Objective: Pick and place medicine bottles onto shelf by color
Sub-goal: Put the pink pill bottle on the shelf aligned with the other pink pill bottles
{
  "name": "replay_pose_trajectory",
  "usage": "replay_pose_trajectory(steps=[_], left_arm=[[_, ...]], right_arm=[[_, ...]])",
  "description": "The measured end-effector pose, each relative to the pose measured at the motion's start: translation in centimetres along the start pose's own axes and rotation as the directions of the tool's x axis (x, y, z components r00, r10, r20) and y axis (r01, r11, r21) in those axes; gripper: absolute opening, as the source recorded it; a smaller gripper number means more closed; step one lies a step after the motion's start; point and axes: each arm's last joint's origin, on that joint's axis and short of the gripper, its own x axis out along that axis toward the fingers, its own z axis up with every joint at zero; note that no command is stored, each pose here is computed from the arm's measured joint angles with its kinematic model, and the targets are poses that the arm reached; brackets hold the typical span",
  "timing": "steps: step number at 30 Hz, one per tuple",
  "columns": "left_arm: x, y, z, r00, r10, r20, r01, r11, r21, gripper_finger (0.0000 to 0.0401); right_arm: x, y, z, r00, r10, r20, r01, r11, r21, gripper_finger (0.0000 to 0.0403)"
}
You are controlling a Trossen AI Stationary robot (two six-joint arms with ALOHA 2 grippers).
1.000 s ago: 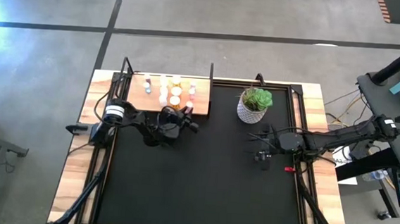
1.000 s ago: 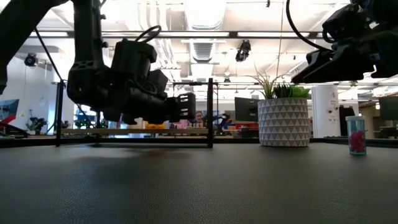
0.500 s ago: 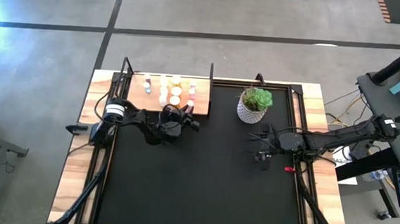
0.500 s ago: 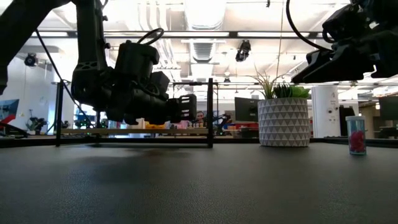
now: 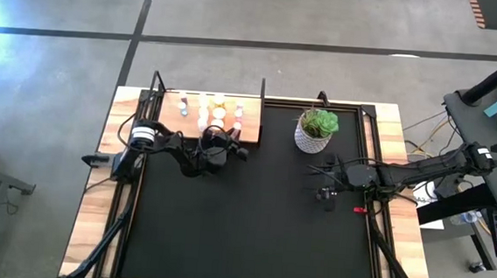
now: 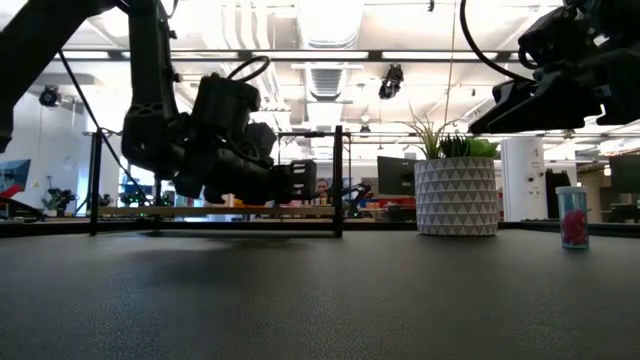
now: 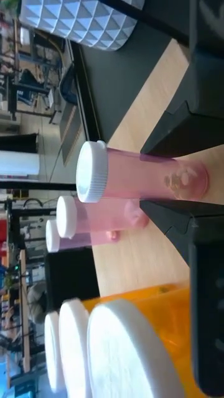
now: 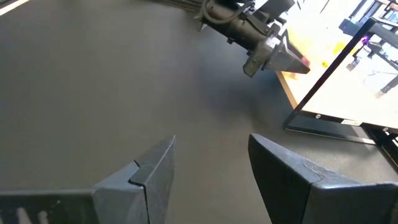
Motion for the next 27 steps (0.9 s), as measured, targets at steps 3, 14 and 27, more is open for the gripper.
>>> replay_pose_trajectory(steps=[3,14,27], left_arm=[[0.3,0.1,0.0,1.000,-0.016,-0.004,0.016,1.000,-0.002,0.0087],[1.0,0.4,0.1,1.000,-0.009,-0.003,0.009,1.000,-0.009,0.0087],[1.3,0.3,0.3,1.000,-0.003,0.001,0.003,1.000,-0.014,0.0088]], right_arm=[[0.0,0.0,0.0,1.000,0.000,0.000,0.000,1.000,0.000,0.0194],[0.0,0.0,0.0,1.000,0.000,0.000,0.000,1.000,0.000,0.0194],[0.0,0.0,0.0,1.000,0.000,0.000,0.000,1.000,0.000,0.0194]])
